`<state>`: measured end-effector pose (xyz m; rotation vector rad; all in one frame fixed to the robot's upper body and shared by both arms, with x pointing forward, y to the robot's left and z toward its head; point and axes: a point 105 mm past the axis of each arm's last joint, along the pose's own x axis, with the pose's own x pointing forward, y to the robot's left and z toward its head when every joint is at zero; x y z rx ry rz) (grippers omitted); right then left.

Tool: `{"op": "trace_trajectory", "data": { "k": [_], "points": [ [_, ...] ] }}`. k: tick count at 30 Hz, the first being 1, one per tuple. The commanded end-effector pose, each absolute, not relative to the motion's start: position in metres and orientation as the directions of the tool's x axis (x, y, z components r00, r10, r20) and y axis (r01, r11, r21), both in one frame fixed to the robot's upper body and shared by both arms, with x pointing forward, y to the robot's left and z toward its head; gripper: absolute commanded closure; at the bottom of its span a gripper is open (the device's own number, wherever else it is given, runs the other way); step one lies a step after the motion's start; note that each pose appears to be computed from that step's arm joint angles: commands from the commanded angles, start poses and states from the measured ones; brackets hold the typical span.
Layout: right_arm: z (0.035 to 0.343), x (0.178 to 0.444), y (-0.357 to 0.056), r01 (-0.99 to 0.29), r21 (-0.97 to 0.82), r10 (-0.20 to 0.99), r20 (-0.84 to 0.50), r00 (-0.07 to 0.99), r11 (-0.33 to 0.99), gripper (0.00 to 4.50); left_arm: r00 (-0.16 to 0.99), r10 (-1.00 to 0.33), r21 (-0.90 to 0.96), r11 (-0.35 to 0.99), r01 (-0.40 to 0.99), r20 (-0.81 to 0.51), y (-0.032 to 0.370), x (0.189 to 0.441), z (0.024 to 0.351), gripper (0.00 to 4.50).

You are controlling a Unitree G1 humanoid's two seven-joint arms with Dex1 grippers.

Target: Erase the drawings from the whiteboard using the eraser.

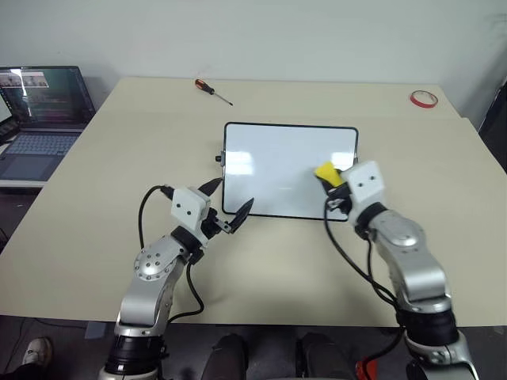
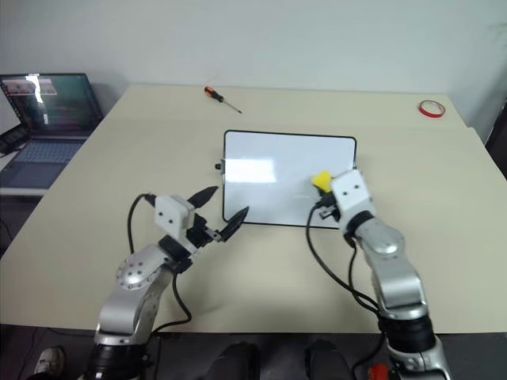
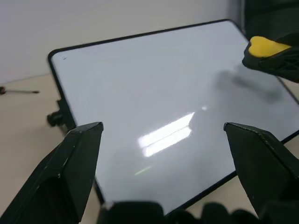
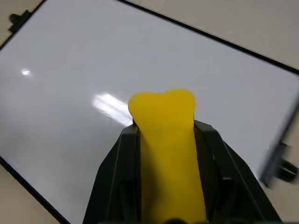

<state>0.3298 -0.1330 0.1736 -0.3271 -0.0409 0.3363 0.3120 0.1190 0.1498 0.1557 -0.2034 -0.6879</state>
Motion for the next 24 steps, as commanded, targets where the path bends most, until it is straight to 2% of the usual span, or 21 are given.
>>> {"op": "trace_trajectory", "data": {
  "k": [1, 6, 9, 12, 18, 24],
  "points": [
    [0.192, 0.312, -0.159, -0.22, -0.308, 0.235, 0.014, 0.972, 0.926, 3.3, 0.616, -0.778, 0.221, 0.627, 0.747, 0.126, 0.094, 0.309, 0.158, 0.0],
    [0.18, 0.298, -0.201, -0.084, -0.285, 0.069, -0.062, 0.996, 0.955, 3.3, 0.411, -0.909, 0.272, 0.412, 0.87, 0.063, 0.058, 0.306, 0.154, 0.0],
    [0.16, 0.29, -0.226, -0.007, -0.241, -0.032, -0.159, 0.987, 0.97, 3.3, 0.249, -0.969, 0.284, 0.242, 0.928, 0.015, 0.033, 0.3, 0.147, 0.0],
    [0.141, 0.286, -0.238, 0.027, -0.188, -0.071, -0.233, 0.97, 0.982, 3.3, 0.137, -0.99, 0.321, 0.118, 0.94, -0.035, 0.014, 0.298, 0.141, 0.0],
    [0.124, 0.29, -0.241, 0.043, -0.1, -0.07, -0.278, 0.958, 0.994, 3.3, 0.04, -0.997, 0.333, 0.016, 0.943, -0.063, -0.007, 0.296, 0.134, 0.0],
    [0.113, 0.298, -0.242, 0.049, -0.063, -0.066, -0.298, 0.952, 0.997, 3.3, 0.019, -0.997, 0.346, -0.008, 0.938, -0.074, -0.016, 0.294, 0.13, 0.0]
  ]
}}
